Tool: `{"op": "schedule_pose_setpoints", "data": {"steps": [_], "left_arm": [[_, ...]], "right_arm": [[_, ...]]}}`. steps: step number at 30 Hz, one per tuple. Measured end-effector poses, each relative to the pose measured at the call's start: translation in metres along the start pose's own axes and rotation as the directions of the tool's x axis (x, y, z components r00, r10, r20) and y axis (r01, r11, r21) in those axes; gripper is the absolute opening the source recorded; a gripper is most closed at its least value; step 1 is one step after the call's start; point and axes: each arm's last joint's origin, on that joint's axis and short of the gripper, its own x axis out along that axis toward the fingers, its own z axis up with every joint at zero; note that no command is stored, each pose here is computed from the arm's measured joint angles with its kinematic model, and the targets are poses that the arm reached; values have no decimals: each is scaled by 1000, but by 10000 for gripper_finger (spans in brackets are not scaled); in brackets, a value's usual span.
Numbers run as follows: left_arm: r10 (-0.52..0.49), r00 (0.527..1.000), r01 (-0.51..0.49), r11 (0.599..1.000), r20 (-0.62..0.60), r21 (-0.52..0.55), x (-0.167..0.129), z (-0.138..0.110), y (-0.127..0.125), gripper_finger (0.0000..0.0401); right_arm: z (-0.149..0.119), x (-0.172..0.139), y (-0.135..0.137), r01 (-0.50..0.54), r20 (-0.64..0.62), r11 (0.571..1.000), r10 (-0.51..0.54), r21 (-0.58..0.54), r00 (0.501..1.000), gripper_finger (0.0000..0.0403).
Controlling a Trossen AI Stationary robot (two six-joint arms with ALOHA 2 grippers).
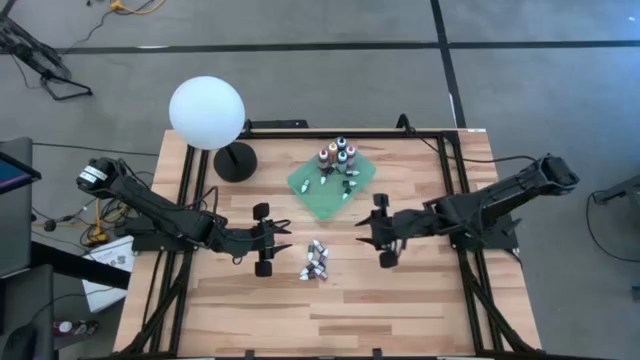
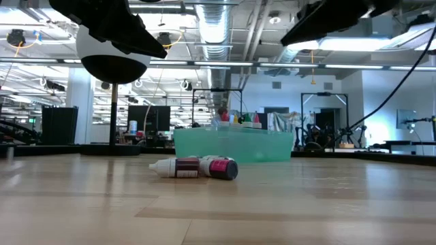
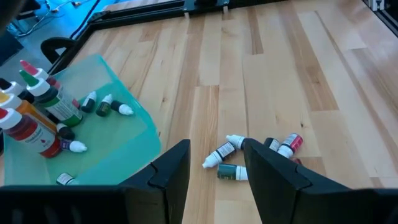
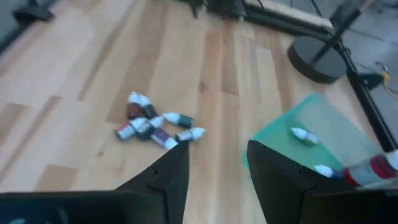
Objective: Pick & Place food coloring
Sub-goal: Put the red food coloring bottle into the green bin
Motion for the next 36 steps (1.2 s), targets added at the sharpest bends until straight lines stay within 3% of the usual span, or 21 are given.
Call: {"op": "schedule_pose_setpoints", "data": {"steps": [6, 14, 24, 29, 36], "left_arm": [[6, 1000, -6, 1000, 1, 10, 0, 0, 0, 145], [5, 1000, -5, 1000, -1, 10, 0, 0, 0, 145], [-20, 1000, 20, 999, 1, -33, 0, 0, -1, 145], [-63, 998, 63, 997, -3, -33, 0, 0, -2, 145], [-140, 990, 140, 990, -5, -5, -4, -1, -10, 145]], "right_arm": [[-18, -14, 17, -46, 139, 999, 47, -8, 989, 140], [-18, -35, 17, -77, 312, 997, 77, -14, 947, 129], [-21, -20, 50, -223, 286, 974, 224, -37, 932, 128], [-21, -17, 58, -159, 287, 987, 155, -9, 945, 128], [-17, -25, 58, -167, 329, 986, 159, -6, 931, 128]]}}
